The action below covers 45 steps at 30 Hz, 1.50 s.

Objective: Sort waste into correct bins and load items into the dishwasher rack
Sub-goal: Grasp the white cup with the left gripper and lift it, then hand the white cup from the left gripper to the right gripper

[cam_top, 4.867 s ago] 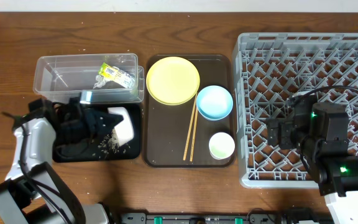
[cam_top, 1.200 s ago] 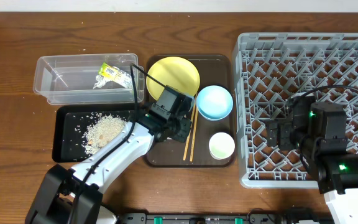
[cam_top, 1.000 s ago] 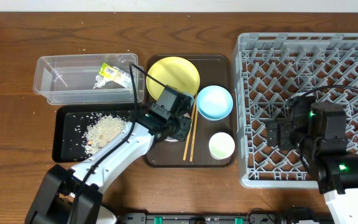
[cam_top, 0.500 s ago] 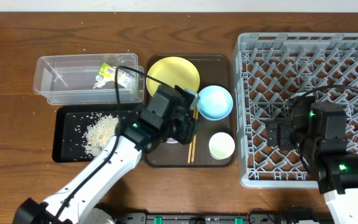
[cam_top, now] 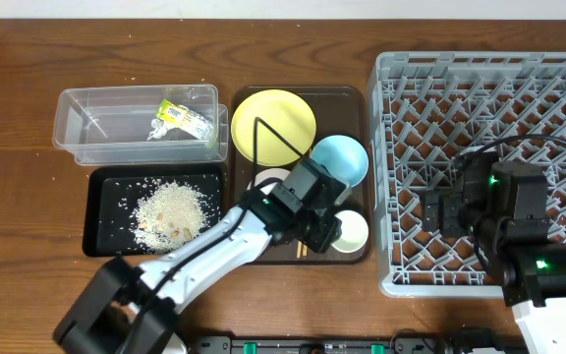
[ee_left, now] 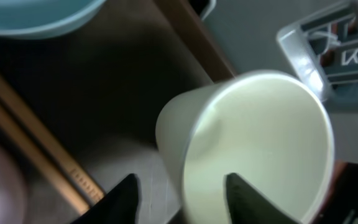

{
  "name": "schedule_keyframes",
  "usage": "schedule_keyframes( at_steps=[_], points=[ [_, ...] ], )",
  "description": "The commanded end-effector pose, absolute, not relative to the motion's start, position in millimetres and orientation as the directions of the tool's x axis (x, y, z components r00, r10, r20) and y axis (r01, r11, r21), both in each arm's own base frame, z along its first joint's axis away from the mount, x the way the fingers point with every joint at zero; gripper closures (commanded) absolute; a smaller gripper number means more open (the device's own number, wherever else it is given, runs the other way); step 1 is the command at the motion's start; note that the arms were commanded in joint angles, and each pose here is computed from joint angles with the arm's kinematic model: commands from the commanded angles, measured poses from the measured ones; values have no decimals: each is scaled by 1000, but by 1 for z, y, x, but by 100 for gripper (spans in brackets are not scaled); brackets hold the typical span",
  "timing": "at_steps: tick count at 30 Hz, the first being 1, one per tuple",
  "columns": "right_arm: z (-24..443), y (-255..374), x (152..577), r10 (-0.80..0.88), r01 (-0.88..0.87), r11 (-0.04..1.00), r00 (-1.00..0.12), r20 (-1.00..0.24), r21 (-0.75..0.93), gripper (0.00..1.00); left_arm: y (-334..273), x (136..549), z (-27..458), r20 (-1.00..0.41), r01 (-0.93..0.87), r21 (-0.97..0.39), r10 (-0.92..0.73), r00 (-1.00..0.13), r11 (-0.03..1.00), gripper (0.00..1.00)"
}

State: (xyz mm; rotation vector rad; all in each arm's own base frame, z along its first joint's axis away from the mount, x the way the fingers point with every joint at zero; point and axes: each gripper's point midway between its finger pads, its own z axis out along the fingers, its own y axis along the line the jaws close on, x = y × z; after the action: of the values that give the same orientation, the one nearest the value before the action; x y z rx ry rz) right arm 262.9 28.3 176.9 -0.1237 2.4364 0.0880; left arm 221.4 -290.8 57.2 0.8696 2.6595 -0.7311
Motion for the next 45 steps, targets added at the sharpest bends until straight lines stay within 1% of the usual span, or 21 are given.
schedule_keyframes(
  at_steps=[1,4,5,8,10,13,18,21,23,24,26,28,29,31,33,35,37,41,45],
  points=[
    [184,27,265,-50,-100,994,-752,-657,40,1,-298,224,56,-379,616,-388,490,-785,686,73],
    [184,27,265,-50,-100,994,-752,-657,39,1,-297,224,55,-375,614,-385,491,-786,689,85],
    [184,27,265,-50,-101,994,-752,-657,39,1,-297,225,55,-376,614,-382,490,-786,691,86],
    [184,27,265,-50,-101,994,-752,-657,39,1,-295,227,53,-377,608,-368,485,-789,703,94],
    [184,27,265,-50,-101,994,-753,-657,39,1,-295,228,56,-382,609,-368,483,-788,702,94],
    [184,27,265,-50,-100,994,-752,-657,39,1,-292,235,68,-399,572,-387,428,-811,723,94],
    [190,23,271,-48,-83,996,-728,-684,18,1,-272,266,122,-496,495,-435,259,-829,752,94],
    [203,10,285,-10,-2,1000,-677,-736,-12,1,-245,289,157,-559,428,-462,120,-820,777,94],
    [212,11,294,9,6,1000,-639,-769,7,1,-223,306,177,-581,358,-494,5,-814,792,94],
    [216,17,297,11,-19,999,-622,-783,29,1,-213,314,186,-581,329,-529,-51,-812,782,94],
    [220,37,302,6,-112,989,-608,-794,94,1,-202,324,202,-537,286,-645,-154,-829,709,94],
    [221,68,297,-53,-290,944,-605,-794,158,1,-198,329,212,-472,256,-743,-212,-856,619,94],
    [222,85,293,-88,-387,902,-598,-797,190,1,-197,331,216,-435,247,-787,-224,-872,565,94],
    [225,119,276,-150,-578,771,-573,-805,268,1,-201,329,225,-383,259,-852,-206,-900,455,94],
    [229,146,254,-196,-726,602,-537,-820,332,1,-209,324,234,-353,283,-893,-157,-922,349,94],
    [230,161,240,-209,-788,482,-529,-823,384,1,-216,319,237,-330,289,-917,-113,-937,276,94],
    [228,169,233,-207,-803,410,-544,-813,433,1,-223,315,238,-309,285,-930,-79,-948,232,94],
    [220,181,234,-220,-822,329,-546,-809,465,1,-236,304,235,-277,271,-946,-6,-961,178,94],
    [223,191,240,-197,-853,239,-511,-836,465,1,-249,294,233,-268,270,-949,39,-963,163,94]
  ],
)
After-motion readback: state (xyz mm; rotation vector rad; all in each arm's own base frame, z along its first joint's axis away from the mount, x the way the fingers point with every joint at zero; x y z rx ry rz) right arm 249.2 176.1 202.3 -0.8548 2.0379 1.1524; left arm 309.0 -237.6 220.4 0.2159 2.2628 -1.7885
